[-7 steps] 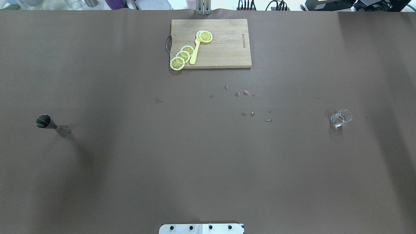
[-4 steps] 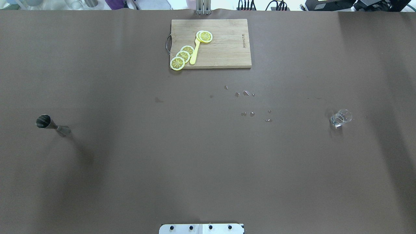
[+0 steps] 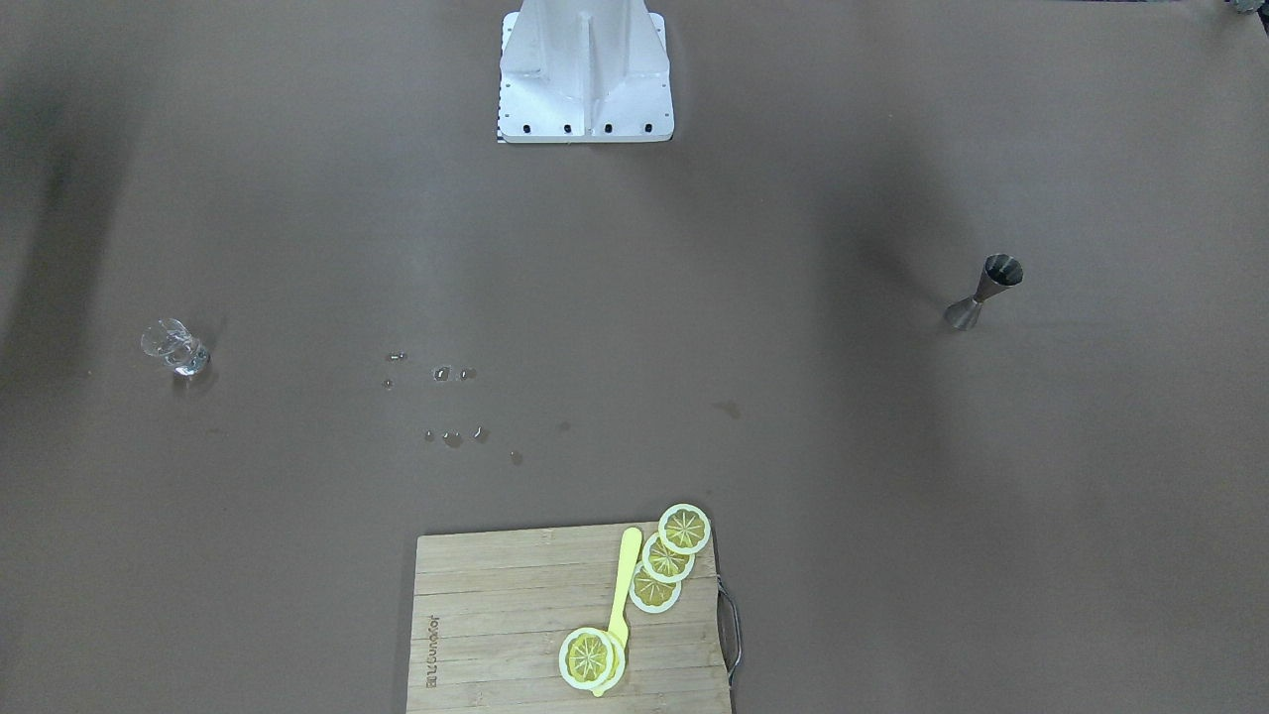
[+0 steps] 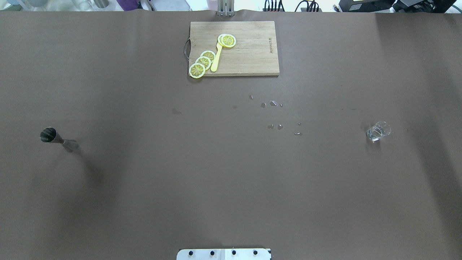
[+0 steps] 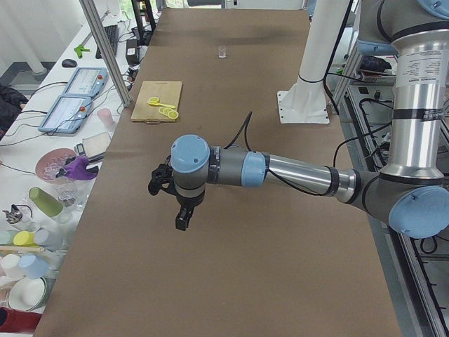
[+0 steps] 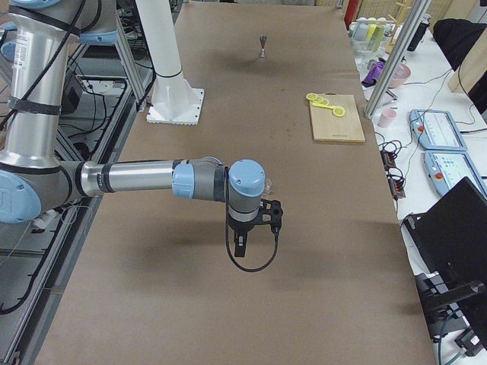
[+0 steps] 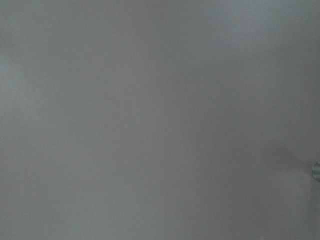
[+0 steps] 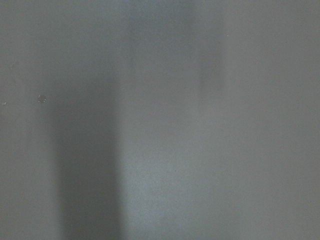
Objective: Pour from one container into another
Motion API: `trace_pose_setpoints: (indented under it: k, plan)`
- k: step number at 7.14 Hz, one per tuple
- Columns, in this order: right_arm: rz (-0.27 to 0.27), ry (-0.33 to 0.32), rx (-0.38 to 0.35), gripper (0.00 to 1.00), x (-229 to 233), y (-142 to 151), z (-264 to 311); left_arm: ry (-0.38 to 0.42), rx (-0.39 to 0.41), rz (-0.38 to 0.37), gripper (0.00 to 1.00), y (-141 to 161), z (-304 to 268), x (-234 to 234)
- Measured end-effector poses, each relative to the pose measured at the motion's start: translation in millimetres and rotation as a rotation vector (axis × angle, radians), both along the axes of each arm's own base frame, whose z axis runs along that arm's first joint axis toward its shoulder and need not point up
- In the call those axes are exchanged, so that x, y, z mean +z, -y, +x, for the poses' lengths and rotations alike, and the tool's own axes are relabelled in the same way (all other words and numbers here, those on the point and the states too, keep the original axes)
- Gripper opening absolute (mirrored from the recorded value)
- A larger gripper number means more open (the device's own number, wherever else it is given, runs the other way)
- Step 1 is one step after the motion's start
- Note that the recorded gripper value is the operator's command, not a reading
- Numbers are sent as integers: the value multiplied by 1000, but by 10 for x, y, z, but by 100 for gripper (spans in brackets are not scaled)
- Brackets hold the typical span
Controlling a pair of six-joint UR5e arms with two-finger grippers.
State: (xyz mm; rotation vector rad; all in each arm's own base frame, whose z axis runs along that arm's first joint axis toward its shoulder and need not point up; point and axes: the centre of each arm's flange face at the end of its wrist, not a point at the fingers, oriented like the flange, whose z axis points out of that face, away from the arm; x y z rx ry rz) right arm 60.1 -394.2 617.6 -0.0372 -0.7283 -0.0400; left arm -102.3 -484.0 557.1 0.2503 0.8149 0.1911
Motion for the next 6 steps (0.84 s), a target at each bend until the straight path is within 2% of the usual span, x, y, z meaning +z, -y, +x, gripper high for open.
trace_pose_setpoints:
  k: [3,6]
  plan:
    - [-4,16,0,100,5,-12,-12,7,-1,100,97,203,1,-249]
    - [-7,33,1,100,6,-18,-24,-26,-122,221,97,306,102,-497]
